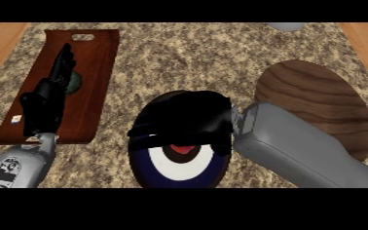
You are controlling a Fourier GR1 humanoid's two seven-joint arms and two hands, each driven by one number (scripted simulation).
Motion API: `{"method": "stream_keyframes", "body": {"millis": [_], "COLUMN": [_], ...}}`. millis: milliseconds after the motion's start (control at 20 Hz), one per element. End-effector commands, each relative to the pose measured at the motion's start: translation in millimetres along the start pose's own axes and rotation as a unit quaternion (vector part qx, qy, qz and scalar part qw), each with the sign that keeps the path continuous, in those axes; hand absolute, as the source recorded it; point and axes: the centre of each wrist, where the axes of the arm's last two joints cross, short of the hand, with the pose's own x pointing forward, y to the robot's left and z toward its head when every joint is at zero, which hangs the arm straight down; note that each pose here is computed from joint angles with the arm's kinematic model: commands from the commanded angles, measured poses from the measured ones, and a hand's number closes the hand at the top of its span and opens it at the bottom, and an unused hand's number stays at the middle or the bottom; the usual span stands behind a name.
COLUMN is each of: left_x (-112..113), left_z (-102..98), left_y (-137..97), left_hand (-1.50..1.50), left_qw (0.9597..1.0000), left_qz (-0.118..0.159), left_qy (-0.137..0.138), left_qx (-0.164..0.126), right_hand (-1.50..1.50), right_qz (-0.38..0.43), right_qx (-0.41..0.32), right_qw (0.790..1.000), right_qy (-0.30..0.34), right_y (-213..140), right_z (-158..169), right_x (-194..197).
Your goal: Pick the pear from the plate and place it in the bowl
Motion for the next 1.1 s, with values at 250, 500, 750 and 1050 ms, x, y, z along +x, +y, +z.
{"method": "stream_keyframes", "body": {"millis": [250,500,750,1050], "left_x": [6,-10,6,2], "left_z": [-12,2,-13,-1], "left_y": [8,8,-14,-7], "left_hand": [0.0,0.0,0.0,0.0], "left_qw": [1.0,1.0,1.0,0.9999], "left_qz": [0.005,0.005,0.003,0.006], "left_qy": [-0.002,-0.003,0.005,-0.007], "left_qx": [0.0,0.0,-0.007,-0.009], "right_hand": [-1.5,-1.5,-1.5,-1.5], "right_qz": [0.068,0.061,0.059,0.051], "right_qx": [0.076,0.089,0.087,0.085], "right_qw": [0.991,0.989,0.99,0.99], "right_qy": [0.088,0.099,0.099,0.096], "right_y": [33,63,67,90], "right_z": [-38,-46,-69,-72], "right_x": [4,-10,-14,-22]}}
